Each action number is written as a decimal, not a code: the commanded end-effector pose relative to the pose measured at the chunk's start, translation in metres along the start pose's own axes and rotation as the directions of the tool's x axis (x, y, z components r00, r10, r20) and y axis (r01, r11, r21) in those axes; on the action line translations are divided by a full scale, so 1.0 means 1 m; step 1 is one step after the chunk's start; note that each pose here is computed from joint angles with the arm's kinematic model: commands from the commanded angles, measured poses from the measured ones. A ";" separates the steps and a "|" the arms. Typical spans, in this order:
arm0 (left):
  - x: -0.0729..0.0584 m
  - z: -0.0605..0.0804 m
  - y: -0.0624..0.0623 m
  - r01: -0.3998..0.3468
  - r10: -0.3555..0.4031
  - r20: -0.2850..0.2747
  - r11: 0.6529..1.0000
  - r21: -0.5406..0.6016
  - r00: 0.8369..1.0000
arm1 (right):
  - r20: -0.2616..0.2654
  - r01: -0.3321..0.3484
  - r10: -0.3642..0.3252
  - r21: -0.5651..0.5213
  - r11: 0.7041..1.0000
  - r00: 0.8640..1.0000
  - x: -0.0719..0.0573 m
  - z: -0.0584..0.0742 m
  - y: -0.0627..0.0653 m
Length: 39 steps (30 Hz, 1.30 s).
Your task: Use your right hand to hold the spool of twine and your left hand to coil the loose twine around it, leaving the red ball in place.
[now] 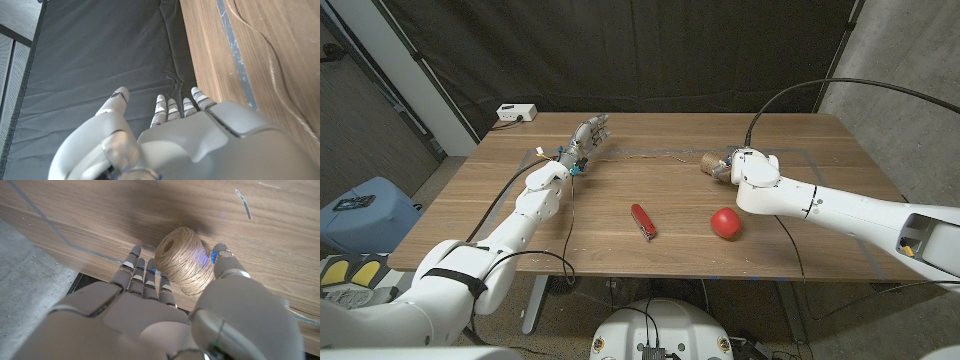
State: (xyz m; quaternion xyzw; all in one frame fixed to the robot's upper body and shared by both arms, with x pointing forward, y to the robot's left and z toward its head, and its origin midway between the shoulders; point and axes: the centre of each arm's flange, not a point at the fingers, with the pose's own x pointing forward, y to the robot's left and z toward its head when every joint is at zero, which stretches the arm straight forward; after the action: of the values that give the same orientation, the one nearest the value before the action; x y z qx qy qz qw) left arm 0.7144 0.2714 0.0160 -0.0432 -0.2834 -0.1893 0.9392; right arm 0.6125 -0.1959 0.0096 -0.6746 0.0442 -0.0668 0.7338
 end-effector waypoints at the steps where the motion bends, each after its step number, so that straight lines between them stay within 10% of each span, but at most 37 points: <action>1: -0.007 -0.003 0.003 -0.016 0.016 -0.007 1.000 -0.007 1.000 | 0.000 0.009 -0.009 -0.040 0.999 1.000 0.004 0.010 0.001; 39: -0.016 -0.009 0.001 -0.025 0.025 -0.006 0.999 -0.045 1.000 | 0.006 0.078 -0.078 -0.147 0.986 0.997 -0.001 0.011 0.016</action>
State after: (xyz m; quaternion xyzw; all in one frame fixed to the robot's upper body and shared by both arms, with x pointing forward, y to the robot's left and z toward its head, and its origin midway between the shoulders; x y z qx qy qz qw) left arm 0.7107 0.2748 0.0033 -0.0612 -0.2769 -0.1849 0.9410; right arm 0.6161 -0.1836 0.0032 -0.7149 0.0327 -0.0868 0.6931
